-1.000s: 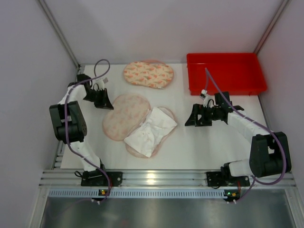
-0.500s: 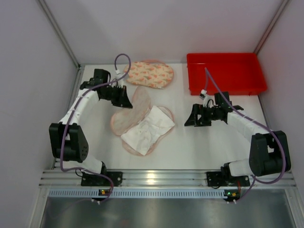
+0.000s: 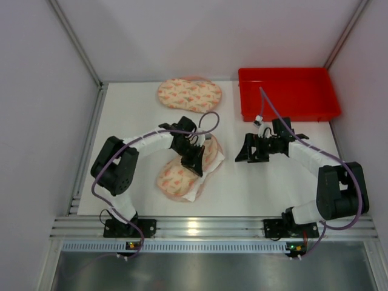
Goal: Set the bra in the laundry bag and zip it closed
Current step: Close the laundry bag at the center of the board.
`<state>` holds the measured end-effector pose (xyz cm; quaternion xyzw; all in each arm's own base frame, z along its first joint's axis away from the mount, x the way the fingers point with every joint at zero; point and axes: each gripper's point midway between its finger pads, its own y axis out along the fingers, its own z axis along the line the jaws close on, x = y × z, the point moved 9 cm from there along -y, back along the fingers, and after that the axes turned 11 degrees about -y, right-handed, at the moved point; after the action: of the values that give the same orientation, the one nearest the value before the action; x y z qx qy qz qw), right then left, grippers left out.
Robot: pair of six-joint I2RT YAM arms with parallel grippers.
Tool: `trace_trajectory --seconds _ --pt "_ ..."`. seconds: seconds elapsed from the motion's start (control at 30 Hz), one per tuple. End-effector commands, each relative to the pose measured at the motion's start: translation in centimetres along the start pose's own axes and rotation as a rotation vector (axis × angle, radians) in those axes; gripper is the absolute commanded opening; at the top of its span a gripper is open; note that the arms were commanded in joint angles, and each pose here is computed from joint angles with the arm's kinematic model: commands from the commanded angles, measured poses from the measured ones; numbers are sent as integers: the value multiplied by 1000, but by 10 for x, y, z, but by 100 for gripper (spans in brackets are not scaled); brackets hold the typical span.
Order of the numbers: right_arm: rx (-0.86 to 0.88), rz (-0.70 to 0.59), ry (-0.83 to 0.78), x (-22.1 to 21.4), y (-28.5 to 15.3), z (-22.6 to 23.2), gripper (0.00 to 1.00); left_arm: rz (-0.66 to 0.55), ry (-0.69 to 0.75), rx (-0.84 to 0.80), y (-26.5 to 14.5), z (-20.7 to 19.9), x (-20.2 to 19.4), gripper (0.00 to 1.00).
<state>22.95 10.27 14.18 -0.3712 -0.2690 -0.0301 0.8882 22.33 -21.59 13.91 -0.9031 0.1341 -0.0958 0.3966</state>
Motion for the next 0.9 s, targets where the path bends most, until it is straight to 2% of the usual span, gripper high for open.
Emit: trace_trajectory --seconds 0.0,0.1,0.3,0.33,0.43,0.53,0.6,0.67,0.7,0.83,0.87 --pt "-1 -60 -40 22 -4 -1 89 -59 -26 55 25 -1 13 0" --pt "-12 -61 -46 23 -6 0 90 -50 -63 115 41 15 14 0" --pt "-45 -93 -64 38 -12 -2 91 -63 29 265 42 38 7 26" --pt "-46 -102 -66 42 -14 -2 91 -54 42 285 40 40 3 36" --pt "-58 -161 -62 56 -25 -5 91 -14 131 335 30 46 -6 39" --pt "-75 -207 -96 70 -35 -6 91 -32 298 350 8 39 -9 40" --pt "-71 -220 -131 81 -40 -4 91 -82 471 348 -16 26 -10 48" --pt "-60 -236 -157 95 -42 -2 91 -119 636 349 -35 17 -9 64" --pt "-55 -230 -151 98 -39 -4 91 -181 714 347 -53 4 -12 68" --pt "-51 -278 -189 125 -33 -6 90 -221 896 379 -88 -9 -31 76" --pt "-40 -297 -203 135 -30 0 90 -194 936 376 -93 -9 -36 77"
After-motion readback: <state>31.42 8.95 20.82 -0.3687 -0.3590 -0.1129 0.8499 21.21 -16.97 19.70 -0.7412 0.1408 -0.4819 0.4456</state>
